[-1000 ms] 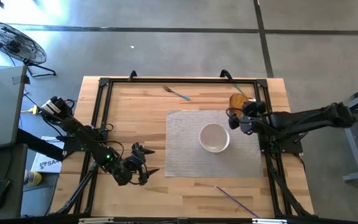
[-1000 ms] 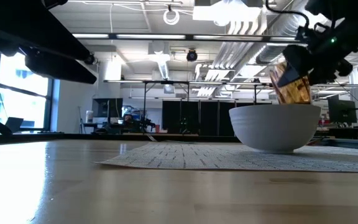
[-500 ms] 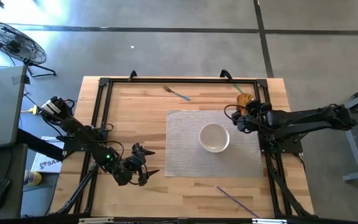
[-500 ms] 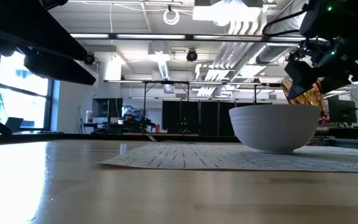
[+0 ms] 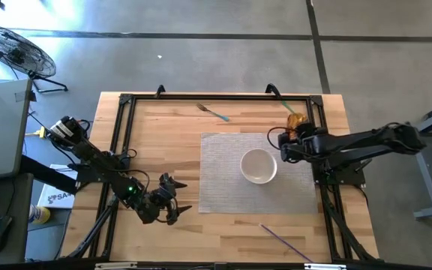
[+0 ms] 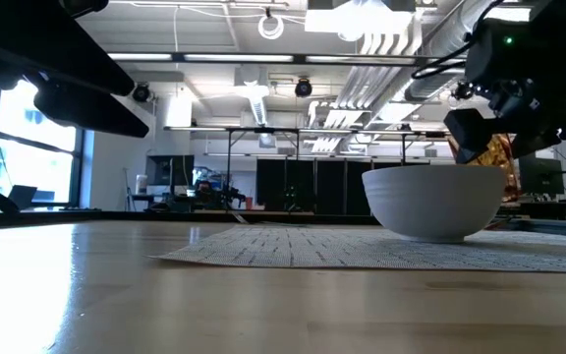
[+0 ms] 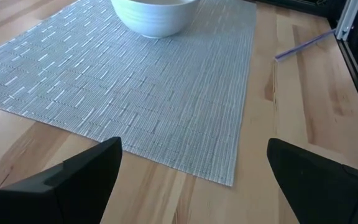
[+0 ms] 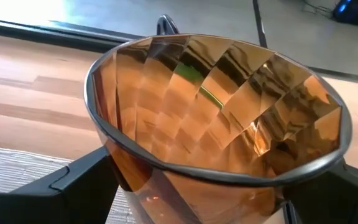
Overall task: Pick & Place Utensil
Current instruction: Put the brown cup on the gray mat to the top right of the white bowl
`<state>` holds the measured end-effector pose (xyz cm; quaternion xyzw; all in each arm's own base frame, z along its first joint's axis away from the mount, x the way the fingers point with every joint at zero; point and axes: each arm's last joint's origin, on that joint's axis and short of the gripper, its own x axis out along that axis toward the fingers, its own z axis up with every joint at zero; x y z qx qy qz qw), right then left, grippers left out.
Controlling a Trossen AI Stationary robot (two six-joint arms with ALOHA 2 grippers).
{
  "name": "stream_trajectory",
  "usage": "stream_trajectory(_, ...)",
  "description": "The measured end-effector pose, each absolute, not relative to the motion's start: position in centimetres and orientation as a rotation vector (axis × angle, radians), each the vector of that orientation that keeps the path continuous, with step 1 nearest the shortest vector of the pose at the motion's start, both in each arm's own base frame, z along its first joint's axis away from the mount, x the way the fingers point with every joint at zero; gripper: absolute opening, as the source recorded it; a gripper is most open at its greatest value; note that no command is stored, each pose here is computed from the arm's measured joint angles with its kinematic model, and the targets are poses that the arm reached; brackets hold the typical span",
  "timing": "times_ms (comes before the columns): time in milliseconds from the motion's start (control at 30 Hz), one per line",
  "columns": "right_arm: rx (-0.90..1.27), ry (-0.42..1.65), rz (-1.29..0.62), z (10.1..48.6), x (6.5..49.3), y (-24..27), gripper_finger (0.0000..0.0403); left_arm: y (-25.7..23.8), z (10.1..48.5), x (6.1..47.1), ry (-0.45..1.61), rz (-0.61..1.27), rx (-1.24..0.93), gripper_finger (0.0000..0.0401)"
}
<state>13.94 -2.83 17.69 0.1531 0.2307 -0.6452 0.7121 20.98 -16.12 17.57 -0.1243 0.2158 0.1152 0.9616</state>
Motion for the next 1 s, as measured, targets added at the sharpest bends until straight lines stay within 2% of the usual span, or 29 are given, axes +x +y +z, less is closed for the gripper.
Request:
stream_trajectory(533,0.350,0.562,-1.484,15.2,15.7,-2.9,0.0381,-16.1,17.6,21.0,0.436,0.234,-0.253,0.0396)
stream_trajectory(1000,0.361,0.569,-1.477,15.0,16.1,-3.1,0.0381,-16.1,17.6,21.0,0.426,0.249,-0.248,0.0396)
